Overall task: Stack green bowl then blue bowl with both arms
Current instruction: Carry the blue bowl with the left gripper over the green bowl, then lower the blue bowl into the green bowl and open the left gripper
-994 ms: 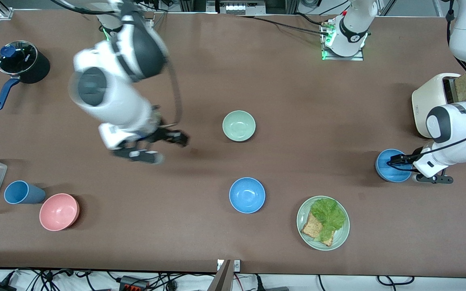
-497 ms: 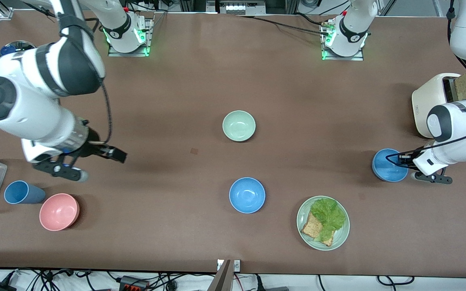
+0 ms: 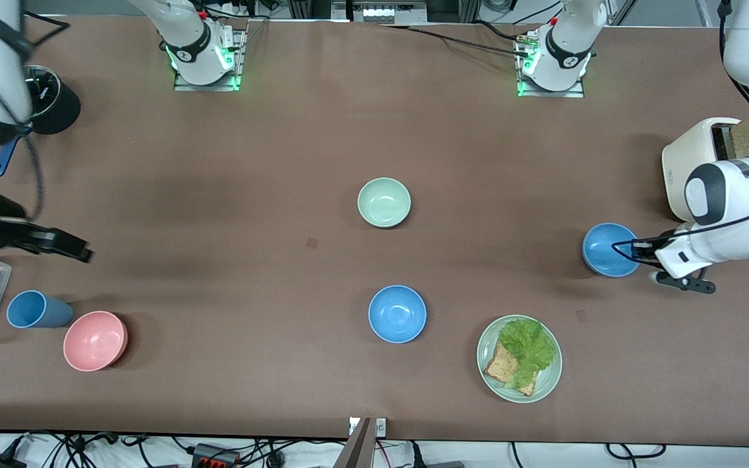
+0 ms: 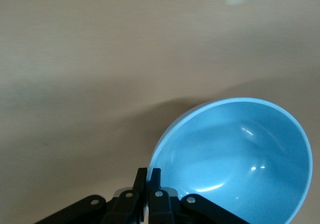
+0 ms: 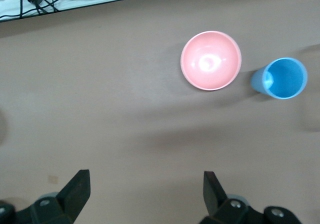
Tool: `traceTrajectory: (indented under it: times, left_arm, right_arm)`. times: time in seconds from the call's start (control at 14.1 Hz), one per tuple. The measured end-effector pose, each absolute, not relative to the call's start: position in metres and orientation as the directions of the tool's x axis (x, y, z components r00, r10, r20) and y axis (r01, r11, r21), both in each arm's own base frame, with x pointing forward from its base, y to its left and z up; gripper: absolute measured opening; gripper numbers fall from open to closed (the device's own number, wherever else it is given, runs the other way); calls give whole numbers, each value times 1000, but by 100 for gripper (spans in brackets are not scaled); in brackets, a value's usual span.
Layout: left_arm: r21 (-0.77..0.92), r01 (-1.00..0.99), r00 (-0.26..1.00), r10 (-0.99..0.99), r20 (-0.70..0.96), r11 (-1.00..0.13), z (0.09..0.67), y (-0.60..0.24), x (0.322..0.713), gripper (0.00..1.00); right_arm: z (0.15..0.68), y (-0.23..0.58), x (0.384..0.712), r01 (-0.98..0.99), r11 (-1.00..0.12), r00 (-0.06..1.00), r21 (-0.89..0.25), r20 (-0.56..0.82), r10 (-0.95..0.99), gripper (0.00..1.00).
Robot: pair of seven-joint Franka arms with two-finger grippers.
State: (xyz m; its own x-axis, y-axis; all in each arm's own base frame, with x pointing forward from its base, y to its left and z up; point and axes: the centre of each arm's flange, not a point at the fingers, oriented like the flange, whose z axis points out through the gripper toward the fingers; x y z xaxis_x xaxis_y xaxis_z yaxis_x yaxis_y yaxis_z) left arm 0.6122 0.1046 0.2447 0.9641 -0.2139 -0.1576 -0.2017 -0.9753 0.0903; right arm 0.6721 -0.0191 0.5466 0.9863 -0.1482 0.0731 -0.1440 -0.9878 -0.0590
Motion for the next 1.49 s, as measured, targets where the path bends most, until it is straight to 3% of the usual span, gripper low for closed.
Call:
traceTrajectory:
  times: [0.28,0.57,1.21,1.49]
  left_arm:
    - [163,-164,949,-200,-243,-973,322,16,604,7]
    - [104,-36,961,-63,-269,-994,389,-130,575,4]
    - [153,409,889,355,-288,-900,347,-355,524,4]
    - [148,432,878,378,-295,-890,316,-413,492,4]
  right_arm:
    - [553,-54,662,-101,-993,992,-55,73,-105,100]
    - [564,-52,643,-88,-996,996,-28,19,-88,100]
    - [546,-47,596,-75,-997,997,-3,14,-75,100]
    - [549,-46,585,-37,-999,999,-3,20,-37,100]
